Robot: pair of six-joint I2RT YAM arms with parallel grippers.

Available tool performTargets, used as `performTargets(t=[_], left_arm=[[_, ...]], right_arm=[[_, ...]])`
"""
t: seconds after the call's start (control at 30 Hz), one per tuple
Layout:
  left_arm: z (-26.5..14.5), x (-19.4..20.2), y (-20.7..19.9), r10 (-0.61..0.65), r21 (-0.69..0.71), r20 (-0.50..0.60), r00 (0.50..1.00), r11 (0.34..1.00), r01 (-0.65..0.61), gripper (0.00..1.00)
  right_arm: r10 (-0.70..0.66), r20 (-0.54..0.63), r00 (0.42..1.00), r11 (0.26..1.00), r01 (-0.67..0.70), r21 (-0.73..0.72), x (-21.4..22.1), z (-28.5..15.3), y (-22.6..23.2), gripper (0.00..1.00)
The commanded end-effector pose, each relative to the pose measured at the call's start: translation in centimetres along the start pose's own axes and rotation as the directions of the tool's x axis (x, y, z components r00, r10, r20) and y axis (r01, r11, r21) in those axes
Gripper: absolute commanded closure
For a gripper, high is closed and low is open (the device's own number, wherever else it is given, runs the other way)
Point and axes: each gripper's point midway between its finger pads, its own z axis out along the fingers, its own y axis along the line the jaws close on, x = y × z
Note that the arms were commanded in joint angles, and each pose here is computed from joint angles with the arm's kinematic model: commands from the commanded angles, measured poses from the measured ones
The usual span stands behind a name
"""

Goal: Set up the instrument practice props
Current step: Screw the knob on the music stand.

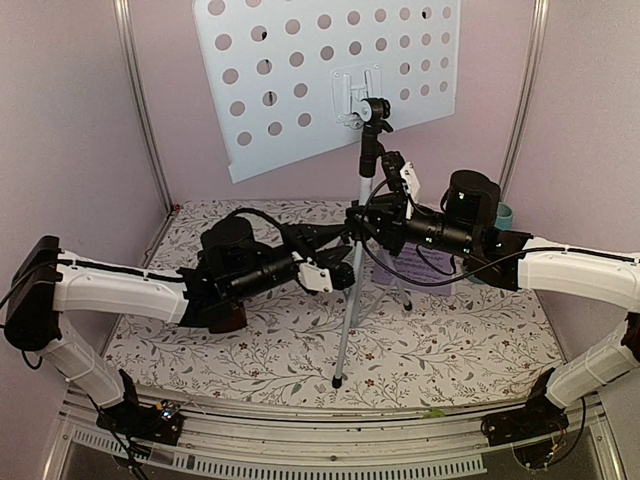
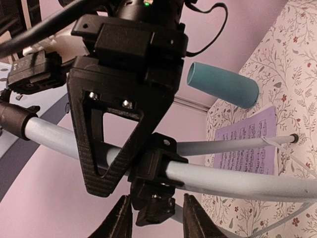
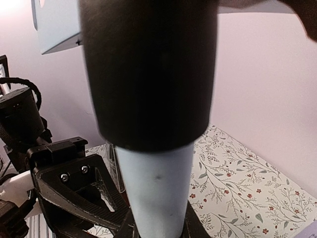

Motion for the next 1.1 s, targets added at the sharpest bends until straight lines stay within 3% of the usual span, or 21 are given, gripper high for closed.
performTargets(t=[0.0,0.53,0.8,1.07], left_arm=[[0.4,0.9,1.2,0.017,-0.034,-0.013,1.000,0.999,-0.018,0.65],[0.8,2.4,-0.3,-0.067,0.073,-0.045,0.997,0.995,0.070,0.81],[0.2,1.4,-0.8,-0.220,0.127,-0.024,0.975,0.967,0.221,0.86],[0.2,0.7,-1.0,-0.385,0.163,-0.033,0.922,0.908,0.386,0.89]], right_arm=[[0.143,-0.185,0.972,0.985,-0.158,-0.069,6.4,0.8,1.9,1.00],[0.143,-0.192,0.971,0.985,-0.158,-0.068,6.6,0.7,2.0,1.00],[0.140,-0.192,0.971,0.986,-0.155,-0.063,6.7,0.6,1.9,1.00],[0.141,-0.191,0.971,0.986,-0.155,-0.059,6.6,0.6,1.8,1.00]])
